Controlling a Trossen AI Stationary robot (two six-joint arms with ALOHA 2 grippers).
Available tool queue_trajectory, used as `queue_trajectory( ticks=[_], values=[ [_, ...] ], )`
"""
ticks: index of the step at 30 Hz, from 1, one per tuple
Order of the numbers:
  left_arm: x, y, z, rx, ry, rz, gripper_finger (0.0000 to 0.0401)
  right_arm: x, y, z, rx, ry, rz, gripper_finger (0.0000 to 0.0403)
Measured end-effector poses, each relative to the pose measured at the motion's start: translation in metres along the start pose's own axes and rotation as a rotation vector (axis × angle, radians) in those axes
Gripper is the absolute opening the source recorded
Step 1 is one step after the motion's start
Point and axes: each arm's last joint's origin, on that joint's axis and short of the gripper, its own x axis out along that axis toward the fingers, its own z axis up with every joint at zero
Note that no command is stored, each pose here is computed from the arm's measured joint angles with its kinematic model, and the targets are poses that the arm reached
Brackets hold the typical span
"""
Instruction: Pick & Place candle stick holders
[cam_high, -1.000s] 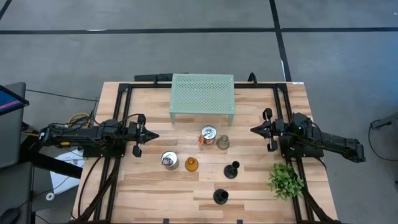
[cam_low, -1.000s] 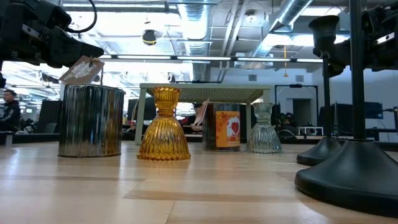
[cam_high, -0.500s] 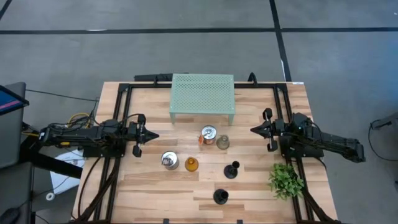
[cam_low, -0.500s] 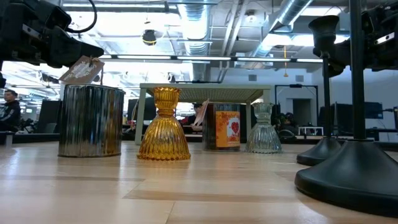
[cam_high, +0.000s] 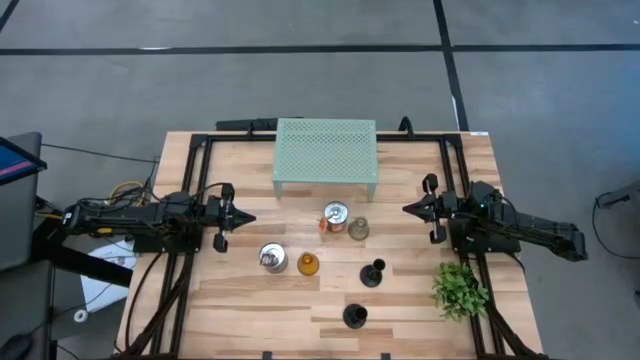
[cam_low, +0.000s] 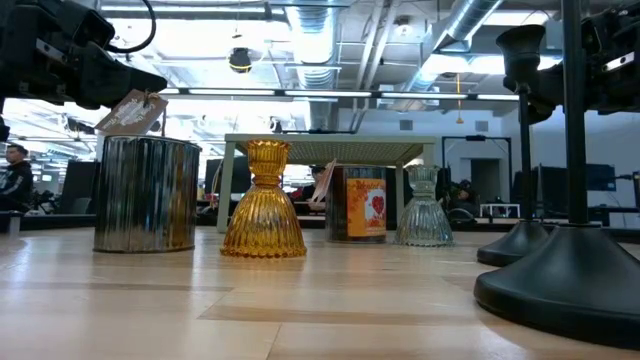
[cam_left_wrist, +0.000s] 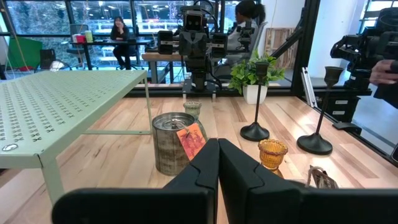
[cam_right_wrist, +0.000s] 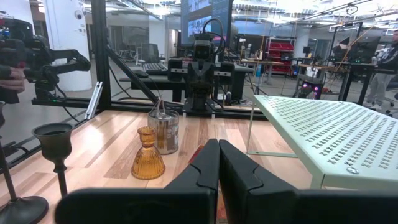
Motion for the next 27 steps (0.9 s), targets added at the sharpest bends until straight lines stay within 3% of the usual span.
queue_trajectory(
  ticks=[20,27],
  values=[
    [0.0,0.0,0.0,0.0,0.0,0.0,0.0008,0.0,0.001,0.001,-0.002,-0.008,0.008,0.0],
    [0.0,0.0,0.0,0.0,0.0,0.0,0.0008,0.0,0.0,0.01,0.027,-0.1,0.001,0.0]
  ],
)
